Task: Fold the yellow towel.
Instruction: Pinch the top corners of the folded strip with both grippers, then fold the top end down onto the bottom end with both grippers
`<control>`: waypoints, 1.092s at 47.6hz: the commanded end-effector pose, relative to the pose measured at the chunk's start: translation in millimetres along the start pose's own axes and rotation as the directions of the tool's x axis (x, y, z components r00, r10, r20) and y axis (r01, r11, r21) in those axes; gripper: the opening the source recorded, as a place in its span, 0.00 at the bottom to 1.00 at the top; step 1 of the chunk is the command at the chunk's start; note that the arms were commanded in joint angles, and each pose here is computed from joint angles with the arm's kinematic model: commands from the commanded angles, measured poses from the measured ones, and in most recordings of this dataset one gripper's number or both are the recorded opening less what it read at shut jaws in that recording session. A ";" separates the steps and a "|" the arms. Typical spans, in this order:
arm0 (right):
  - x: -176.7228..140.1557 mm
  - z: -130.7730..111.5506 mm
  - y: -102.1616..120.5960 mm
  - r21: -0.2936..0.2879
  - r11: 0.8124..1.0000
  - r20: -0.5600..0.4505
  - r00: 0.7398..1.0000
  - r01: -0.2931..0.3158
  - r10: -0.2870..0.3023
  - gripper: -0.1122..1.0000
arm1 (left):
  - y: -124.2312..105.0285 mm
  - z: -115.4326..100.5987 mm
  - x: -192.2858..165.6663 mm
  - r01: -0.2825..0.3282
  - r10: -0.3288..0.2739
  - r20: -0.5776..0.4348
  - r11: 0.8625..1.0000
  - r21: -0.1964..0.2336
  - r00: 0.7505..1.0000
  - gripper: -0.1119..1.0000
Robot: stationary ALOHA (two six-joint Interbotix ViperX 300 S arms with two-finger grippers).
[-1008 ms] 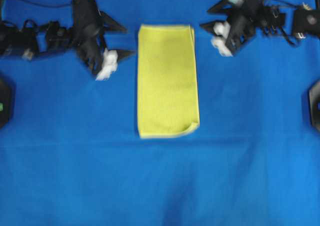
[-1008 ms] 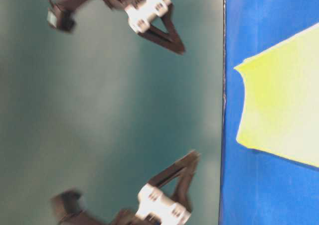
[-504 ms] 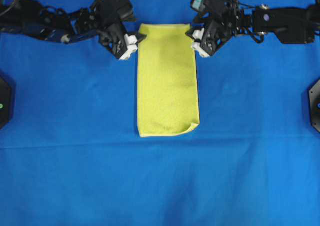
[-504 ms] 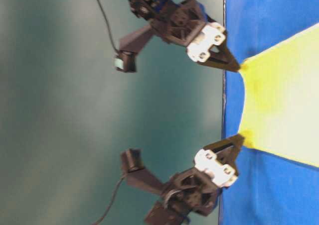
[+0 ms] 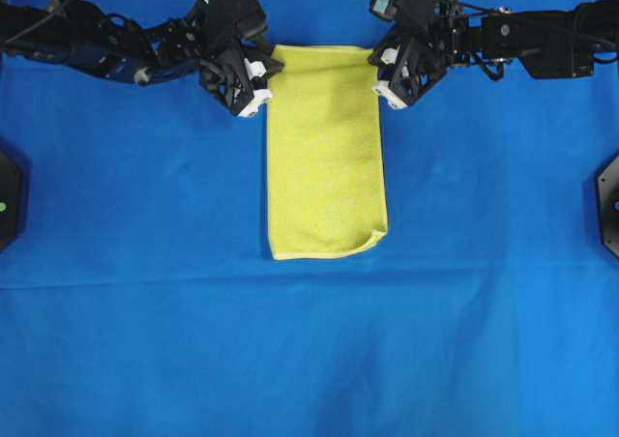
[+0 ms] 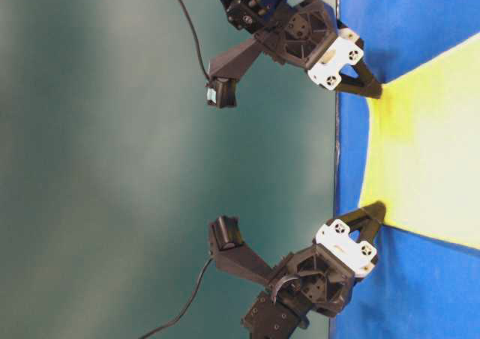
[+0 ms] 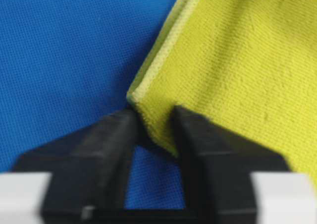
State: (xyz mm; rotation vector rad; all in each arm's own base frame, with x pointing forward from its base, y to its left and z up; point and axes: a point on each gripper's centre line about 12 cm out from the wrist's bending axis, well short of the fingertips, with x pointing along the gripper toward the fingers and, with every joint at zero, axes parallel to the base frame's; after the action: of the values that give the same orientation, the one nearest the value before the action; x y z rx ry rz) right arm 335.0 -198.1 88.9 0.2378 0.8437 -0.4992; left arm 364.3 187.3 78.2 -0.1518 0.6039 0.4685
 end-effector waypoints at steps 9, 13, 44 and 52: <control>-4.2 3.8 -1.0 0.005 1.000 0.019 1.000 -0.003 0.003 0.13 | 0.6 9.0 -2.3 -0.002 0.002 0.026 1.000 0.019 1.000 0.12; -4.7 5.4 -1.1 0.008 1.000 0.023 1.000 -0.002 0.002 0.13 | 0.0 9.9 -2.9 -0.001 0.000 0.028 1.000 0.020 1.000 0.12; -37.5 31.8 -35.2 0.063 0.995 0.101 0.991 0.080 -0.086 0.13 | 28.4 56.6 -8.6 -0.067 0.058 0.144 0.996 0.059 0.988 0.12; -41.3 31.8 -35.1 0.072 0.994 0.106 0.991 0.080 -0.087 0.13 | 24.3 60.9 -8.7 -0.060 0.049 0.129 0.994 0.086 0.990 0.12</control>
State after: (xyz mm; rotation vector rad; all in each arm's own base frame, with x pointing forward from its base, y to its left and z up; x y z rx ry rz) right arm 314.7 -224.2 124.9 0.2419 0.7758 -0.6027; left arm 373.7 219.7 109.8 -0.0329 0.5516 0.4938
